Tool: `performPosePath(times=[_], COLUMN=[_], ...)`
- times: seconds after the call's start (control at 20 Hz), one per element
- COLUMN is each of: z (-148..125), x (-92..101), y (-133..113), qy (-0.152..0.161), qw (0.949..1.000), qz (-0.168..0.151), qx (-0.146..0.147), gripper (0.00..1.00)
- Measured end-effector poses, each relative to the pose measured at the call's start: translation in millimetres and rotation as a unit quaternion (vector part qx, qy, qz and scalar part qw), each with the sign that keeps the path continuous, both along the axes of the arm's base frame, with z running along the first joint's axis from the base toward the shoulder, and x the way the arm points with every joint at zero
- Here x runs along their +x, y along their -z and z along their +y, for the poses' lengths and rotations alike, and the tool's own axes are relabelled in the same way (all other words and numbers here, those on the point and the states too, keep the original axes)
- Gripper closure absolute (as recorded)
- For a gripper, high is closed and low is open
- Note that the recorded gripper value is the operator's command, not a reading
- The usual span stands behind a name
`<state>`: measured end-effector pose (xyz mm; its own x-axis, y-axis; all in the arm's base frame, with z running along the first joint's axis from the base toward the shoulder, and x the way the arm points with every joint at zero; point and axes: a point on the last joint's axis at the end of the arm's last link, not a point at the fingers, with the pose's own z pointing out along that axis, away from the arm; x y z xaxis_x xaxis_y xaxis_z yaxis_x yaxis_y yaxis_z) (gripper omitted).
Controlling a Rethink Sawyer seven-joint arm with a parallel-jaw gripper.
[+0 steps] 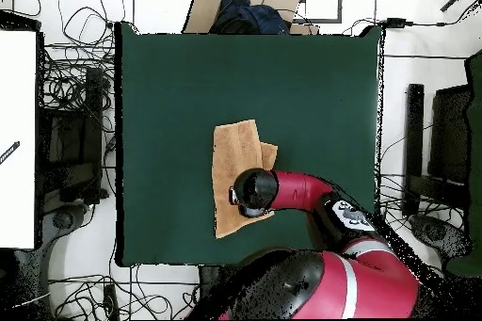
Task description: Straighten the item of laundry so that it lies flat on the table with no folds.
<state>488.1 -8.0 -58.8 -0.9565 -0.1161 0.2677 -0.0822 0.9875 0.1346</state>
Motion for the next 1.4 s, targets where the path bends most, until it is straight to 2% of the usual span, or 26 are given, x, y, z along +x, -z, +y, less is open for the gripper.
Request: performPosePath(times=[0.35, 1.05, 1.4], z=[0.2, -5.9, -3.7], x=[-0.8, -17.6, -25.8], y=[-0.8, -7.2, -32.2], qy=[0.0, 0.032, 0.036], qw=[1.0, 0.9973, 0.9954], qz=[-0.003, -0.064, -0.087], qx=[0.0, 0.018, 0.021], gripper=[1.0, 1.0, 1.0])
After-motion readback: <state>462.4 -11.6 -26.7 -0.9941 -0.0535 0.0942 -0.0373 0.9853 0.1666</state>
